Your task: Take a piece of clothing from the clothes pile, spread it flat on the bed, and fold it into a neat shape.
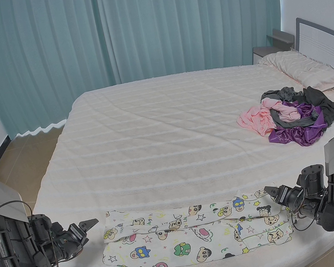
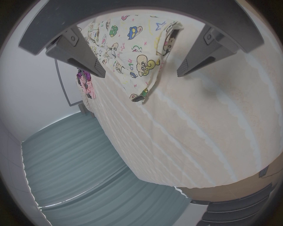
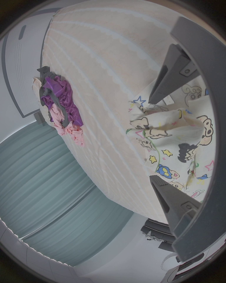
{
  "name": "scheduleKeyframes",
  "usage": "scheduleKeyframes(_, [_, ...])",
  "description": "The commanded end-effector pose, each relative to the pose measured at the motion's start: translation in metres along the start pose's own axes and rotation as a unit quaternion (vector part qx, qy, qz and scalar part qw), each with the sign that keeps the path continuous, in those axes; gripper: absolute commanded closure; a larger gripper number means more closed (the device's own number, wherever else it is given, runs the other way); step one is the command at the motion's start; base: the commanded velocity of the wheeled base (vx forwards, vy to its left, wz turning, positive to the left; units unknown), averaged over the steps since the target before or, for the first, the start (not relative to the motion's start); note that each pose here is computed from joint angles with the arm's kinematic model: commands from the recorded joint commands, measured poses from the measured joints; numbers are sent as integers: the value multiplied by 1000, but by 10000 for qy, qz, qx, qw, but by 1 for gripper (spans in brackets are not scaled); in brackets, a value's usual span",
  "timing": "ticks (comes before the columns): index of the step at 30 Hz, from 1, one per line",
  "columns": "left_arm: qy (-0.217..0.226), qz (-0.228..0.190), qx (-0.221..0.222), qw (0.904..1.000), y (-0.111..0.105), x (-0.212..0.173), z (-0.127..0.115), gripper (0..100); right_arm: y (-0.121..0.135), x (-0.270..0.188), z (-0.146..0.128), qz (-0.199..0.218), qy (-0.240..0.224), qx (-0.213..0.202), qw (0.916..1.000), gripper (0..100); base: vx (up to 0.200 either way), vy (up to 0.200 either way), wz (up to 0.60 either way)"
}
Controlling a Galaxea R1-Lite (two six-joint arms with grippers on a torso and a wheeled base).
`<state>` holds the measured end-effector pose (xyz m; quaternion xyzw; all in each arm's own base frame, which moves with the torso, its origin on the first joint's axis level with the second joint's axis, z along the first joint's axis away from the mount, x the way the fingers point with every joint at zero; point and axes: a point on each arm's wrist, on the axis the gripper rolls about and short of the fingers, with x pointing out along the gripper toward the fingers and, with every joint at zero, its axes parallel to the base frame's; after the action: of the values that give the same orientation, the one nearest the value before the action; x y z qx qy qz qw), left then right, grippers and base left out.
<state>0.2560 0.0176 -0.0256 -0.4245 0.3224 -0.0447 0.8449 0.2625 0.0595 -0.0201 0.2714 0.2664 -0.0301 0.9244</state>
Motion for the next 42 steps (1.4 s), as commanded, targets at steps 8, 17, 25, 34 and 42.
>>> scheduleKeyframes(8, [122, -185, -178, 9996, 5, -25, 2, 0, 3, -2, 7, -15, -255, -6, 9997, 0, 0, 0, 0])
scheduleKeyframes(17, [115, -293, 143, 9994, 1, -17, 4, 0, -2, -2, 20, -149, -551, -93, 9983, 0, 0, 0, 0])
scheduleKeyframes(25, [-76, -746, 875, 9933, -42, 35, 5, 0, -2, 0, 21, -159, -574, -111, 9982, 0, 0, 0, 0])
scheduleKeyframes(34, [340, -587, 1945, 9786, -44, 54, -6, 0, 1, -1, 15, -96, -452, -171, 9988, 0, 0, 0, 0])
scheduleKeyframes(42, [362, -164, 2326, 9718, -25, 60, -16, 0, 6, 0, 5, -45, -297, -228, 9993, 0, 0, 0, 0])
